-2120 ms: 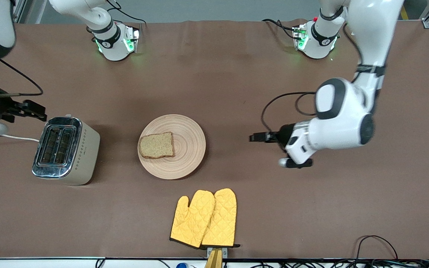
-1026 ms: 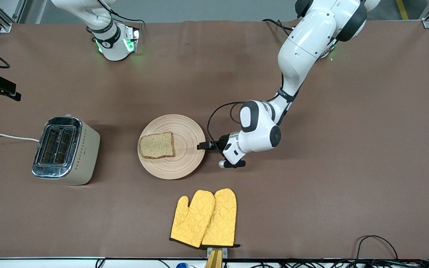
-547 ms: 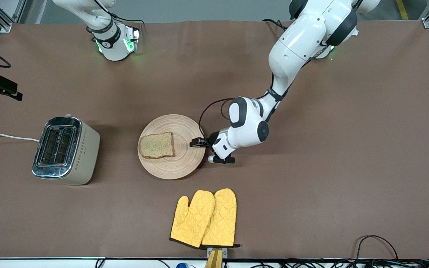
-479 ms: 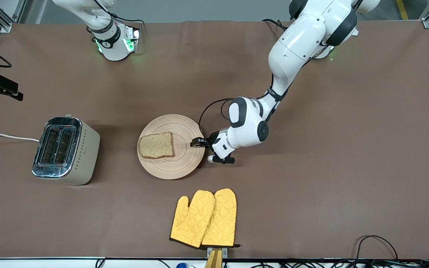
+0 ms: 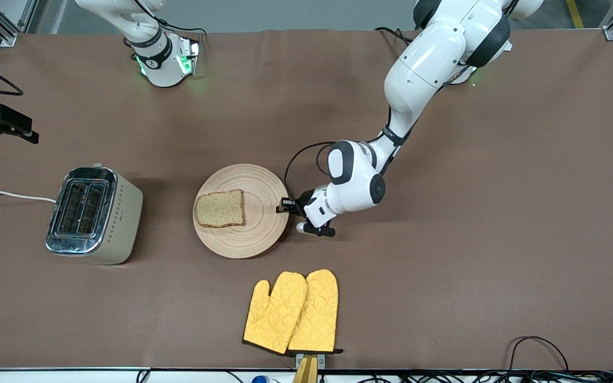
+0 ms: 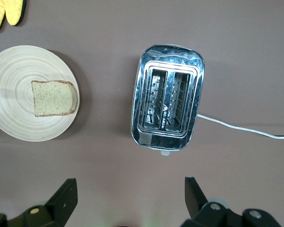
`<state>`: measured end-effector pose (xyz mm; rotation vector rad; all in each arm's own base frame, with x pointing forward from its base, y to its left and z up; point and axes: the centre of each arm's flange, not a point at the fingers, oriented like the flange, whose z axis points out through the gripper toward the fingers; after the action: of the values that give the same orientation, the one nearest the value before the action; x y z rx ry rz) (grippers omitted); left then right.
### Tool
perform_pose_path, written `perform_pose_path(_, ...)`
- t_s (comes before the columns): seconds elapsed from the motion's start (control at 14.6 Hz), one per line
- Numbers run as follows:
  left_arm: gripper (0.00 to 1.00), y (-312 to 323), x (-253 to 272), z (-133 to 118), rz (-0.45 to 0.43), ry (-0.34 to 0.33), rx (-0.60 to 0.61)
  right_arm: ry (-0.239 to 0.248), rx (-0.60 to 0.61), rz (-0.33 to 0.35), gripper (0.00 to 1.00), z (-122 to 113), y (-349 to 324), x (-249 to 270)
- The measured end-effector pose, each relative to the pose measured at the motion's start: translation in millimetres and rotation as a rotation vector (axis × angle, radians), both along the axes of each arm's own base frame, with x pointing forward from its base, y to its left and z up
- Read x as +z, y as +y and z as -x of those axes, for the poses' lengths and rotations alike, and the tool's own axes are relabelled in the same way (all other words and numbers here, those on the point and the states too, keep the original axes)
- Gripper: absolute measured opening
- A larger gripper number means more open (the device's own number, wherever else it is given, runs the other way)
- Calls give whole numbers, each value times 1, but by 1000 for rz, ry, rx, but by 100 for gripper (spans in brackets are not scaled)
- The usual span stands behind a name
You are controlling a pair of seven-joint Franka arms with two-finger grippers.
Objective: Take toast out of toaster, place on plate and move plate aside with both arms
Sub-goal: 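Slide the plate with the left gripper away from the toaster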
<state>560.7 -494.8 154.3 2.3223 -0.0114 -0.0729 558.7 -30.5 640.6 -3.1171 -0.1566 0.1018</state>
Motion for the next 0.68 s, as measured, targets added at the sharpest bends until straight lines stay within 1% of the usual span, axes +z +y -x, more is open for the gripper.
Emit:
perform_pose_path(0.14, 14, 12, 12, -16, 15, -15, 15, 0, 6, 0, 100, 0, 3, 0)
perform_pose_path(0.27, 13, 31, 37, -36, 47, -15, 2, -1, 7, 0, 100, 0, 4, 0)
perform_pose_path(0.48, 13, 79, 77, -69, 106, -14, -40, -1, 6, 0, 100, 0, 4, 1)
perform_pose_path(0.68, 13, 134, 103, -89, 148, -38, -91, -1, 8, 0, 100, 0, 4, 1)
